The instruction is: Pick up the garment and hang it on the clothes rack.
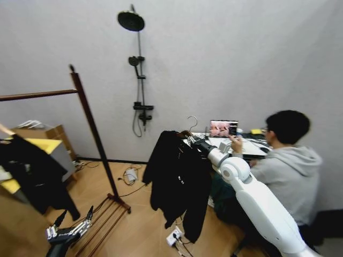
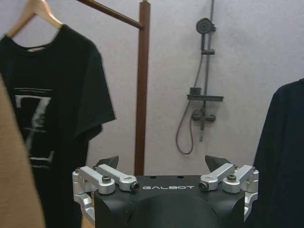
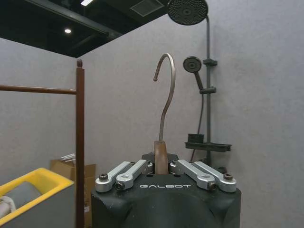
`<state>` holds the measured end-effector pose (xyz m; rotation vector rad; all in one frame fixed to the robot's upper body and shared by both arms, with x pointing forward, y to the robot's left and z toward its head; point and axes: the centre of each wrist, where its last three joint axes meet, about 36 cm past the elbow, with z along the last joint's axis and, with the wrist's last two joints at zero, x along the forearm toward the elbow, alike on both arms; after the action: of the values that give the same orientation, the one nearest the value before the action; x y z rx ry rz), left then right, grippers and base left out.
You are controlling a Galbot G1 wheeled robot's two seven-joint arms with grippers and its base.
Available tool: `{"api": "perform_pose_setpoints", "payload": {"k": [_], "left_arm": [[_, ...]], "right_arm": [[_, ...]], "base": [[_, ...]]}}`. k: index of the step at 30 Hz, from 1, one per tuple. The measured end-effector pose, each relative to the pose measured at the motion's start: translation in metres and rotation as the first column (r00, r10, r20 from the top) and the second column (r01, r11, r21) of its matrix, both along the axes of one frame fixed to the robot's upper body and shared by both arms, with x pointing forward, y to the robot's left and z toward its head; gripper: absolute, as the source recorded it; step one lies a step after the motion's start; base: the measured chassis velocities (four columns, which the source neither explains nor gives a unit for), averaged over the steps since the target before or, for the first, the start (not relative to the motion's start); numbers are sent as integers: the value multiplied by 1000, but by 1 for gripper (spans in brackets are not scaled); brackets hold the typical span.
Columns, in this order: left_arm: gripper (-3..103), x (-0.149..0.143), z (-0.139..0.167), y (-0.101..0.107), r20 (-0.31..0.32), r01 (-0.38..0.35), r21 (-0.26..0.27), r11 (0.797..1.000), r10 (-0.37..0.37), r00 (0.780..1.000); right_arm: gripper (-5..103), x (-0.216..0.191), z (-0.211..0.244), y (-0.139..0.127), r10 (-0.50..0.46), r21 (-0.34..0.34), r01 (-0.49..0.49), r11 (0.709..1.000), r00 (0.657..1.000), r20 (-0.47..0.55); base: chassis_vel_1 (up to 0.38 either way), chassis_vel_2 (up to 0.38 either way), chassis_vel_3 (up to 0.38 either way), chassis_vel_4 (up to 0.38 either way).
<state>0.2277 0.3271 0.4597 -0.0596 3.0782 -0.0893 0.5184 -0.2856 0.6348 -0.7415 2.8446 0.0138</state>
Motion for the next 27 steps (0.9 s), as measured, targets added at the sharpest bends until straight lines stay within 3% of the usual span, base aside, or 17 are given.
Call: {"api": "perform_pose_setpoints", "payload": {"k": [27], "left_arm": [[100,0,0,0,0,0,0,1000,0,1000]], "right_arm": [[9,-4,-7,-3,-7,-8,7,1000,1000,-3]], "base": [[132,117,126,125]]}}
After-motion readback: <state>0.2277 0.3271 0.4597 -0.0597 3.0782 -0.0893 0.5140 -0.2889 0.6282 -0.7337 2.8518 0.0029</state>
